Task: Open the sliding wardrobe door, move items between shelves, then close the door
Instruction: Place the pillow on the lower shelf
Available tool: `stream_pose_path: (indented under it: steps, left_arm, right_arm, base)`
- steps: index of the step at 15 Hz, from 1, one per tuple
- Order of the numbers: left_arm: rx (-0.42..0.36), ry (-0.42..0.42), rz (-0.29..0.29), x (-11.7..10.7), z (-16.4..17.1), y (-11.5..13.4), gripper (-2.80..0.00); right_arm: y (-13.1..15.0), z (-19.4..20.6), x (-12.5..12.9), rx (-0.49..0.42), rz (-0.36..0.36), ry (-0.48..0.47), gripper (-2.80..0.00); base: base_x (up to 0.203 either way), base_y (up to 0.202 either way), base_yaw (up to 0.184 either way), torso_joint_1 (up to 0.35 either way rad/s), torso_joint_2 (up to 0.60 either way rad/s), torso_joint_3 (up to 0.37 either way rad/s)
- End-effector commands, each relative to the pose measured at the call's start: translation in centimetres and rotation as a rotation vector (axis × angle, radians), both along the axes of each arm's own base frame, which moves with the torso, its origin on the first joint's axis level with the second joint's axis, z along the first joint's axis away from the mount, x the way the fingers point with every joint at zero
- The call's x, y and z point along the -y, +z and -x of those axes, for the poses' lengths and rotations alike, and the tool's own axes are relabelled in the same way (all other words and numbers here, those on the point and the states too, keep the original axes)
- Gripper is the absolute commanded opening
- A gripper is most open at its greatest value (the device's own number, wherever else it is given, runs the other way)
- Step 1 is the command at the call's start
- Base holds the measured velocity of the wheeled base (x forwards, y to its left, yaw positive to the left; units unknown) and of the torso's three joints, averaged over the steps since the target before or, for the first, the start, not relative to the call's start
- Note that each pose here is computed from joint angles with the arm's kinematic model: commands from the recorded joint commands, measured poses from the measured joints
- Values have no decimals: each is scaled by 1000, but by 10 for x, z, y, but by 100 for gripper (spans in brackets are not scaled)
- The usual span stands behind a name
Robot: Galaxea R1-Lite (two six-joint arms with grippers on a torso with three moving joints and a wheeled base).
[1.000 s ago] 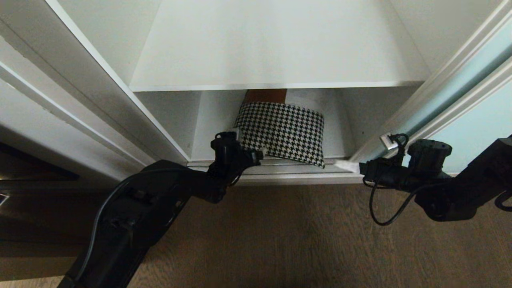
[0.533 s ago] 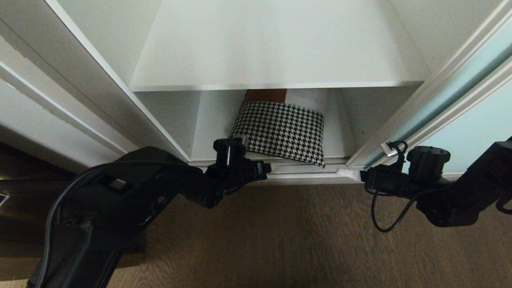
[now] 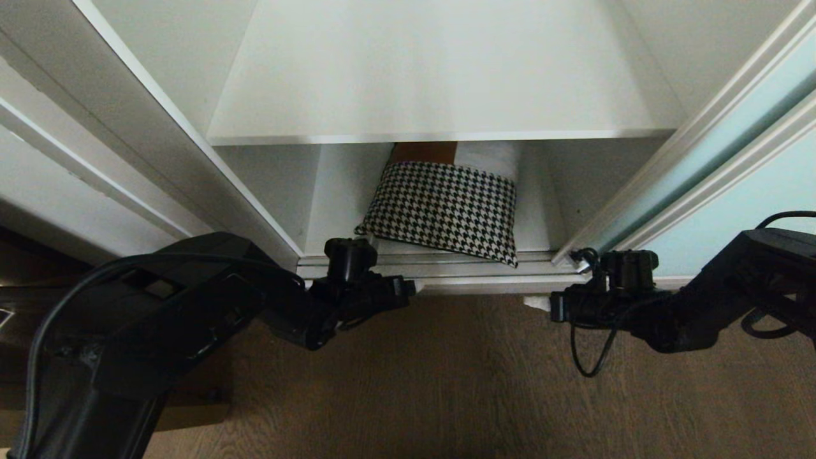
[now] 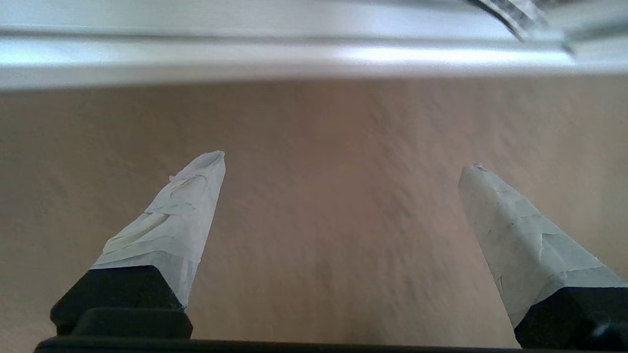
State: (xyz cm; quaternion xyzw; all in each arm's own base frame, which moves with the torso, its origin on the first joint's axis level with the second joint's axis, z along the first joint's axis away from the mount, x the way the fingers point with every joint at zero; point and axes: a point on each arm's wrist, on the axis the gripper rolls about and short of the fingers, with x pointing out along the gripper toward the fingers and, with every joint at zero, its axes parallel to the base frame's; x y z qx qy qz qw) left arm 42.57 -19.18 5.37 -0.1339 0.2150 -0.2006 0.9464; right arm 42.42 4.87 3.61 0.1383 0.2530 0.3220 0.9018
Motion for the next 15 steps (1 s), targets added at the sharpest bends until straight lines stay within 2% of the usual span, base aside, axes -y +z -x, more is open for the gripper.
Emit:
stream_pose_path:
  steps: [1, 3, 4, 8, 11, 15]
  left_arm:
    - [8, 54, -1, -10, -9, -8, 0]
    - [15, 78, -6, -13, -11, -9, 0]
    - [15, 83, -9, -14, -12, -10, -280]
    - [-18, 64, -3, -38, -23, -20, -280]
    - [-16, 93, -14, -59, -32, -25, -280]
    - [-14, 44, 41, -88, -38, -26, -280]
  right_arm:
    - [-4, -16, -18, -12, 19, 16, -280]
    - [-10, -23, -31, -26, 35, 36, -280]
    - [-15, -25, -36, -27, 37, 47, -280]
    - [-39, -45, -49, -44, 99, 53, -280]
    - [-46, -63, -52, -51, 137, 25, -280]
    - [-63, -79, -50, -71, 168, -16, -280]
  base:
    - [0, 0, 0, 0, 0, 0]
    - [0, 0, 0, 0, 0, 0]
    - [0, 0, 0, 0, 0, 0]
    - [0, 0, 0, 0, 0, 0]
    - [0, 0, 0, 0, 0, 0]
    - [0, 0, 0, 0, 0, 0]
